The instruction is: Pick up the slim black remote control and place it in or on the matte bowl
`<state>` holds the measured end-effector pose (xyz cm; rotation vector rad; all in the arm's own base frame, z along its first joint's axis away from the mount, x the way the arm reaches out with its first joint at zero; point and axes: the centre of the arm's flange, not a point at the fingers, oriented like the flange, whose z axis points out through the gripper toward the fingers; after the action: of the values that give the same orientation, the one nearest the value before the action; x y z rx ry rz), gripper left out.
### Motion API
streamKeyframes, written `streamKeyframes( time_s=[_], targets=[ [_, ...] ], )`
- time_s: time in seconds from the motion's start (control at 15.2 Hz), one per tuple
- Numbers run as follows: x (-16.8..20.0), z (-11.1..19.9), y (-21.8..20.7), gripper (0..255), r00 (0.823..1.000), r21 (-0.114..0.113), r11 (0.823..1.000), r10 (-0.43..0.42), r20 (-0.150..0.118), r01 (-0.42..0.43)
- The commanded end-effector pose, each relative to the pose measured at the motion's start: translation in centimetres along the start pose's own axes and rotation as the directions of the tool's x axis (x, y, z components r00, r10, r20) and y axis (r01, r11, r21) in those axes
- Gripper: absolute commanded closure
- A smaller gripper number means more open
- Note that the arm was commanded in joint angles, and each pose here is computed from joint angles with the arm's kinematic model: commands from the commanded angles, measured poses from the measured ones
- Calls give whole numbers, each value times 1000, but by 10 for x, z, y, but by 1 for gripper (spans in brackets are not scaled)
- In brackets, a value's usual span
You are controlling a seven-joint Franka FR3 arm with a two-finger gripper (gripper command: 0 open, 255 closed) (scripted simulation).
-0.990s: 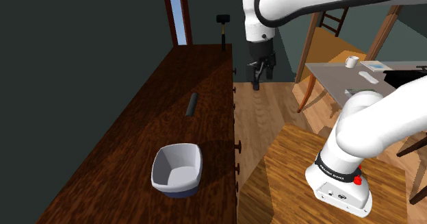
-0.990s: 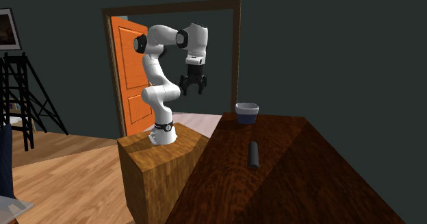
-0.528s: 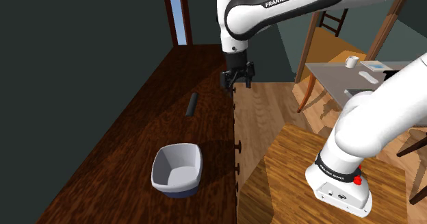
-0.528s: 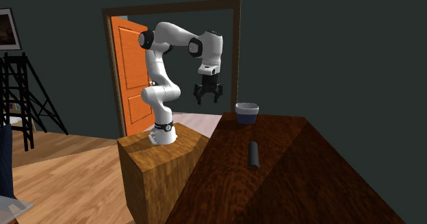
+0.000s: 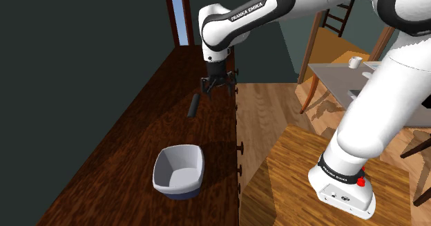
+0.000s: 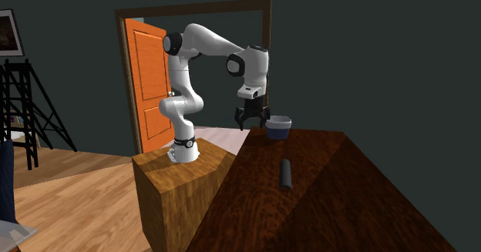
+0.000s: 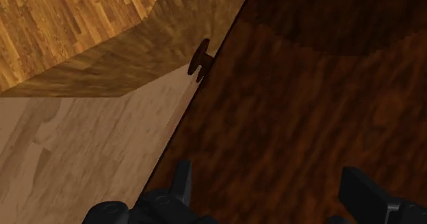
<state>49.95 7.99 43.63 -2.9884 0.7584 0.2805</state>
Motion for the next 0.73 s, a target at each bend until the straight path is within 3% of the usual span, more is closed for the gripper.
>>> streamKeyframes(
  time_s=[0.0, 0.33, 0.66],
  targets=[
    [21, 6, -14, 0, 998, 17, 998, 60, 5, -60],
    [77, 25, -39, 0, 980, 55, 978, 199, 20, -200],
    [136, 43, -57, 0, 942, 91, 938, 334, 39, -336]
  ],
)
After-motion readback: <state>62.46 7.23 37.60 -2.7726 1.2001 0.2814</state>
